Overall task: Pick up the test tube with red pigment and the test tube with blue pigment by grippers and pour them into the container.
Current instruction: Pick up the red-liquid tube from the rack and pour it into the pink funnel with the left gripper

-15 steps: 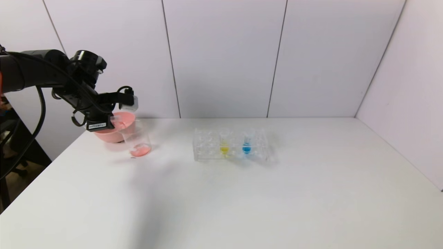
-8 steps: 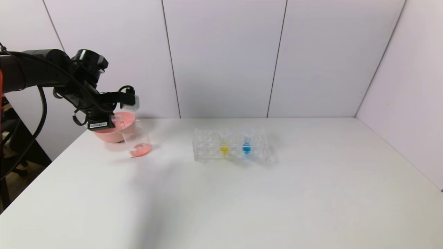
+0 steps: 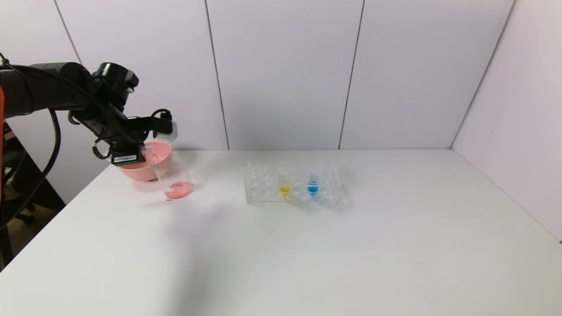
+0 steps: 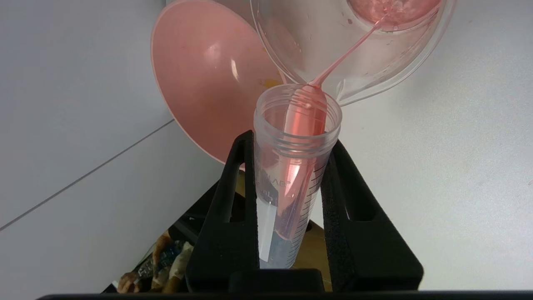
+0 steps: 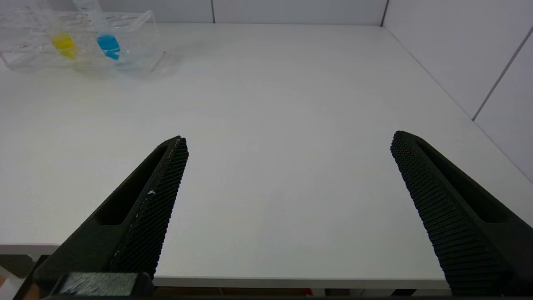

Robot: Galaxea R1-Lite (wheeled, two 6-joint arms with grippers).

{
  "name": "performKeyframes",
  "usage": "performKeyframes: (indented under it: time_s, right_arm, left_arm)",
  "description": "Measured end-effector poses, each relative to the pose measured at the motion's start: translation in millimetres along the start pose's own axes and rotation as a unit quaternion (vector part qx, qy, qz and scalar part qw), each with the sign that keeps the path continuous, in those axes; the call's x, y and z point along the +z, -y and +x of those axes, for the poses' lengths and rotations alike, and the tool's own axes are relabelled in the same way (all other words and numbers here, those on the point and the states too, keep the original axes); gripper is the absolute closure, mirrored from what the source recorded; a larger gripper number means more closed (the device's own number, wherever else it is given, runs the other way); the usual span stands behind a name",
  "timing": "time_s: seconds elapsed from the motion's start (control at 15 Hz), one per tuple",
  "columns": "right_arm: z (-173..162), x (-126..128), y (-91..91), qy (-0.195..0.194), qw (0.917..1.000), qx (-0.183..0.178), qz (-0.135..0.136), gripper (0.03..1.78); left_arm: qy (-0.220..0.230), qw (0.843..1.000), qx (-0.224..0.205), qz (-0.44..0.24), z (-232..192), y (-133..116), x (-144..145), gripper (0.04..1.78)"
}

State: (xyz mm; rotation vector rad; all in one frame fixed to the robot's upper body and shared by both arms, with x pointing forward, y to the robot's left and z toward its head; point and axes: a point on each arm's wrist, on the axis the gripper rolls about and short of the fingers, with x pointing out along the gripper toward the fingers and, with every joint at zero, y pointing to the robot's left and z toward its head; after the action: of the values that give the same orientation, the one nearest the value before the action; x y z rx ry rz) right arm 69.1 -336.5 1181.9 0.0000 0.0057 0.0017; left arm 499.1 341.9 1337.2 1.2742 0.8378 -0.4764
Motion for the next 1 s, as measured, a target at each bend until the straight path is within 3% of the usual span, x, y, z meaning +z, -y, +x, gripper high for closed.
performKeyframes:
  time_s: [1.0]
  right_arm:
    - [0.0, 0.0, 0.0, 0.0, 1.0, 0.0, 0.0, 0.04]
  left_arm:
    - [-0.023, 1.0, 0.0, 0.004, 0.0, 2.1, 2.9, 1.37]
